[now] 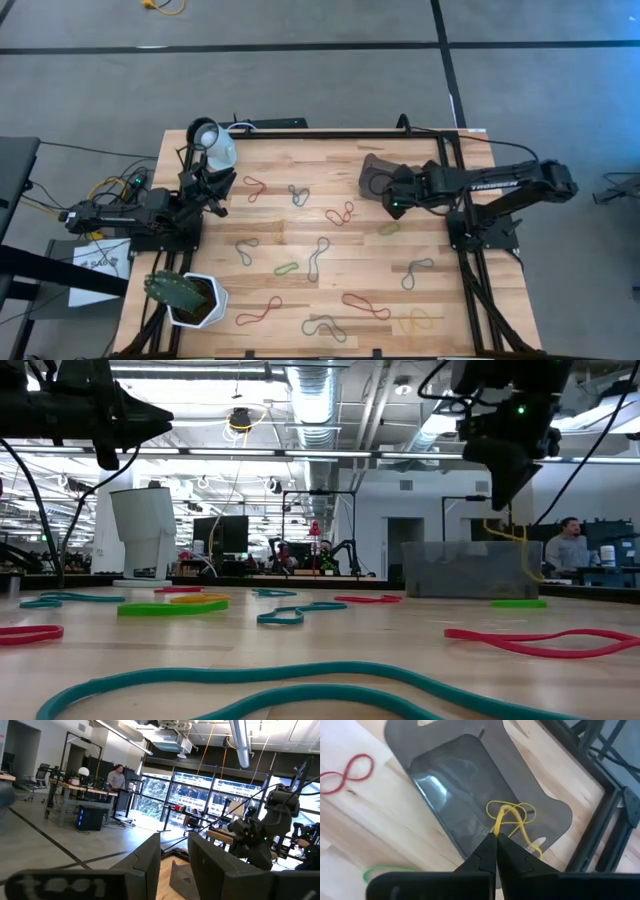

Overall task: Pick and place rubber bands into bin
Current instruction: Put the yellow rubber band into the black container

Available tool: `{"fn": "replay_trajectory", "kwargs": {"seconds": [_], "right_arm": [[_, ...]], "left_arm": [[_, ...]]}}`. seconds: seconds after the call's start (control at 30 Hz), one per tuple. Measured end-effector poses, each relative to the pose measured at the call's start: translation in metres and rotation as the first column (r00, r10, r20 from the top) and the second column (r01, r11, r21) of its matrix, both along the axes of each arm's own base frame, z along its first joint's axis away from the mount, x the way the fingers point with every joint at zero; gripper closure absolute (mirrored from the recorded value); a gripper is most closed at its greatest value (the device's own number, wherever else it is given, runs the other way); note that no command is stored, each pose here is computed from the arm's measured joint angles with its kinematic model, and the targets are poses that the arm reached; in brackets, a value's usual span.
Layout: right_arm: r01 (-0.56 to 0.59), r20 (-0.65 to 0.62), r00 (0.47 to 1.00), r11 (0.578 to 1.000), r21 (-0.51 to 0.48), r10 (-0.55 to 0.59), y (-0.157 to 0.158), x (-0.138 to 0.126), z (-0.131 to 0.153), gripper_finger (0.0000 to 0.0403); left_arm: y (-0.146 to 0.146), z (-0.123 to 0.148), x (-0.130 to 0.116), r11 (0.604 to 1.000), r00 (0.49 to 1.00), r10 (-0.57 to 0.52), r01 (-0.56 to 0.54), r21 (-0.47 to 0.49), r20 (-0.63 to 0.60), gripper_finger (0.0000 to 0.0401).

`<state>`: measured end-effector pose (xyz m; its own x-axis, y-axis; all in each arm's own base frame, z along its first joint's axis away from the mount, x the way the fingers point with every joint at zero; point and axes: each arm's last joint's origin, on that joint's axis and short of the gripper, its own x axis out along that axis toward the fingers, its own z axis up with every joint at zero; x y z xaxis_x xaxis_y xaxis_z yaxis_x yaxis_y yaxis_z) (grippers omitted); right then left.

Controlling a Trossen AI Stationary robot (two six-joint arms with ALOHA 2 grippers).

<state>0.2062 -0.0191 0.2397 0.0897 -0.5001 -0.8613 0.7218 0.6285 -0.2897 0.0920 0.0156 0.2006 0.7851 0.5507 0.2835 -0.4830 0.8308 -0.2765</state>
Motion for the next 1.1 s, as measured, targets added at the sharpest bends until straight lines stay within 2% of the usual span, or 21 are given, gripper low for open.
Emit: {"fn": "replay_trajectory", "kwargs": {"seconds": [0.13, 0.27, 0.77, 1.1], "right_arm": [[0.004, -0.044, 0.999, 1.0, -0.002, -0.004, -0.005, -0.004, -0.003, 0.0403], [0.017, -0.068, 0.997, 0.999, -0.032, -0.019, -0.015, -0.005, 0.008, 0.0403], [-0.002, -0.02, 1.0, 0.997, -0.081, 0.0, -0.029, -0.004, 0.086, 0.0403], [0.02, -0.001, 1.0, 0.997, -0.074, -0.02, -0.029, -0.003, 0.084, 0.0403]], "left_arm": [[0.0, 0.0, 0.0, 1.0, 1.0, 0.0, 0.0, 0.0, 0.0, 0.0313], [0.0, 0.0, 0.0, 1.0, 1.0, 0.0, 0.0, 0.0, 0.0, 0.0313], [0.0, 0.0, 0.0, 1.0, 1.0, 0.002, -0.002, 0.0, 0.0, 0.0313], [0.0, 0.0, 0.0, 1.0, 1.0, 0.003, -0.003, 0.001, -0.001, 0.0313]]}}
